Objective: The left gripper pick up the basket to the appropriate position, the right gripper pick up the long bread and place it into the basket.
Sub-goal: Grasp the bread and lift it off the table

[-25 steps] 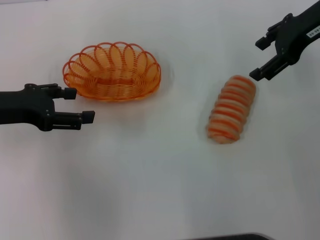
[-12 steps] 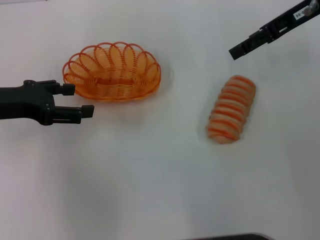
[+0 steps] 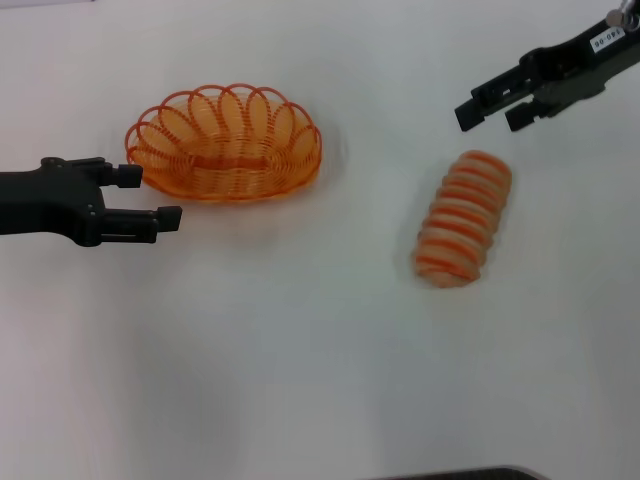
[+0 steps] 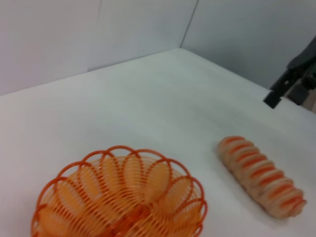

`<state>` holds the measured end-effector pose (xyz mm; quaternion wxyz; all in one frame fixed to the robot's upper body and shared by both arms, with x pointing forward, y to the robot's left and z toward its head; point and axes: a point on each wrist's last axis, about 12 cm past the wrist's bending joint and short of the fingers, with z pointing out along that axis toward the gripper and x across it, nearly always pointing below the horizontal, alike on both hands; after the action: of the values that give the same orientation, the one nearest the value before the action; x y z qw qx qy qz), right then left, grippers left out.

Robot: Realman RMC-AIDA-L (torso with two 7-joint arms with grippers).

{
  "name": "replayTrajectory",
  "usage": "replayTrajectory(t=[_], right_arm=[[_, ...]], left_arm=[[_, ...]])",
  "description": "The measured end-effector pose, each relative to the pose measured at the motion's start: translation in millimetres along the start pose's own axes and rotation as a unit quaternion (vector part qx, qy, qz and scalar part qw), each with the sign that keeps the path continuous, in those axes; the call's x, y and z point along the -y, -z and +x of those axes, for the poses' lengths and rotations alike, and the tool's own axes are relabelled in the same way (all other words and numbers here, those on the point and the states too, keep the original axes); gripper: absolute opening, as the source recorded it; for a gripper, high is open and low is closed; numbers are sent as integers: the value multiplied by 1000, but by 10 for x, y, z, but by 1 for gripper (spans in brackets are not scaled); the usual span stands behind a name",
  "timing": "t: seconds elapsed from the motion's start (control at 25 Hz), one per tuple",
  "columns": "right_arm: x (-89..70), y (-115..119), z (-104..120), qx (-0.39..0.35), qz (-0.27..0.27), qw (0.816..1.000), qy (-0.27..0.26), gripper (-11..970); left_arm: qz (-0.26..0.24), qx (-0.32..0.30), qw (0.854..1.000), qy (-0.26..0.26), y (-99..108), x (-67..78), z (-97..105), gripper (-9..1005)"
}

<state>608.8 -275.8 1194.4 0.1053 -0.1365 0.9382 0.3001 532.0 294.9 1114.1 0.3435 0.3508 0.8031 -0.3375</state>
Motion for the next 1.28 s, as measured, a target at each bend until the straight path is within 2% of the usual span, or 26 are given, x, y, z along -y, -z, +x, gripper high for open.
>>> replayTrajectory(t=[0.36,0.6,0.84,1.28], right_arm=[[100,-104,141,-36,17,995,-86,909],[159,-279,215,-68,10,989,-131,904],[182,-337,187,-90,25,983,-155,899],[205,-329,142,-100,71,978,-167,890]], left_arm=[[-38,-21,999,-9,27,-72,25,888],[-45,-31,998,-25,26,-80,-38,888],[-42,-34,998,-31,20,-70,-59,887],[-40,-35,998,-36,-31,-44,-83,887]])
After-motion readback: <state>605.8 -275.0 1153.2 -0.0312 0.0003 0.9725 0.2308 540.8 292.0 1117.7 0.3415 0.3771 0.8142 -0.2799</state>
